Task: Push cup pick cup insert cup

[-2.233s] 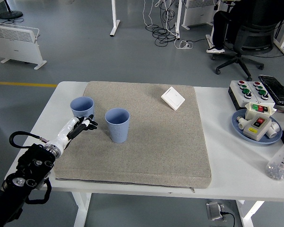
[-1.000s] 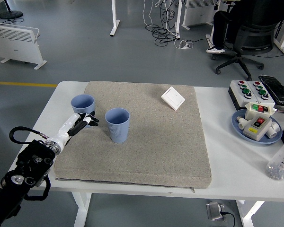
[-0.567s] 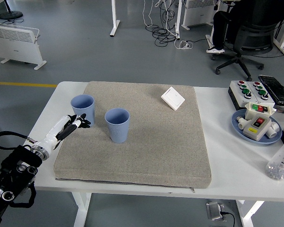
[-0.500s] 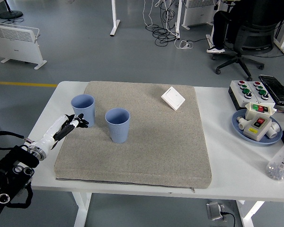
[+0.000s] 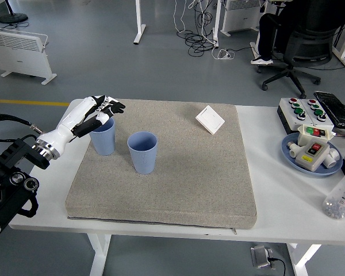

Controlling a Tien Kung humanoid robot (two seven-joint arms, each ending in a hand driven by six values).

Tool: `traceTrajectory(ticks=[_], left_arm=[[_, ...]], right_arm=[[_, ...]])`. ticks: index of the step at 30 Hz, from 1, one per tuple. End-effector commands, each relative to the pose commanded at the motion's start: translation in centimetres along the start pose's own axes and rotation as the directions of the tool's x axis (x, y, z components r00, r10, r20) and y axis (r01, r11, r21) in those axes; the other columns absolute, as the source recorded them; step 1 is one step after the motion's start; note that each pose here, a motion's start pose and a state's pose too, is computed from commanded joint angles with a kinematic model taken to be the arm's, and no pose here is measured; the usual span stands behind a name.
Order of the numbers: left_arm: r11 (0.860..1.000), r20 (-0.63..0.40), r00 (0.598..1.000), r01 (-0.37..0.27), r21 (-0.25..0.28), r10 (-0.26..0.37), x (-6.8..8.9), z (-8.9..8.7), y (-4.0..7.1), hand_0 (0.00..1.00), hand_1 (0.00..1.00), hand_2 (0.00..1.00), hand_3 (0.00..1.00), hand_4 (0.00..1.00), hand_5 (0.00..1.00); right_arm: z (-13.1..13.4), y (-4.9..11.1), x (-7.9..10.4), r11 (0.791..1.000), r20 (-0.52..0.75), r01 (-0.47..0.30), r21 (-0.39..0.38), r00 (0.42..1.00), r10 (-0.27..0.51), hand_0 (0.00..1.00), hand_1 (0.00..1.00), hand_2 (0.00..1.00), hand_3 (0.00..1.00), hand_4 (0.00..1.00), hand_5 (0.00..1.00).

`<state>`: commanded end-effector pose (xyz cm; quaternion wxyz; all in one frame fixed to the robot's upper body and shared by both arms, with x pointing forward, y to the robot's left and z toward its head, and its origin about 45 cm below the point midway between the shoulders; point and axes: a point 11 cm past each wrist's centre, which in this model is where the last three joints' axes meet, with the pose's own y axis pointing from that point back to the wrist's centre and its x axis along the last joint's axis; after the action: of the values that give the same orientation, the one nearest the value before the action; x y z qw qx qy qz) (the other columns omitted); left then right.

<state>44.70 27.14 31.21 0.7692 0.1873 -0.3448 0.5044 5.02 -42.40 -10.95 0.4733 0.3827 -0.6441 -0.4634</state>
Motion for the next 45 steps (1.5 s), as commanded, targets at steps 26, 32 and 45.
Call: traceTrajectory(ticks=[26,32,45], left_arm=[[0.88,0.493,0.741,0.289,0.378,-0.456,-4.3,-0.5,-7.4,0.998,0.961,0.998,0.998,0.998,0.531],[0.881,0.532,0.712,0.285,0.378,-0.459,-4.8,-0.6,-8.1,0.823,0.891,0.998,0.987,0.998,0.485],[0.863,0.513,0.708,0.293,0.413,-0.486,-5.3,-1.4,-8.3,0.576,0.762,0.978,0.935,0.924,0.366]], right_arm=[[-0.6,0.1,0.6,1.0,-0.015,-0.015,0.007,1.0,0.015,0.753,0.625,0.62,0.557,0.074,0.447],[-0.8,0.1,0.7,1.0,-0.019,-0.017,0.009,1.0,0.017,0.752,0.626,0.62,0.557,0.073,0.447],[-1.1,0.1,0.7,1.0,-0.02,-0.018,0.014,1.0,0.019,0.752,0.625,0.62,0.557,0.072,0.446]])
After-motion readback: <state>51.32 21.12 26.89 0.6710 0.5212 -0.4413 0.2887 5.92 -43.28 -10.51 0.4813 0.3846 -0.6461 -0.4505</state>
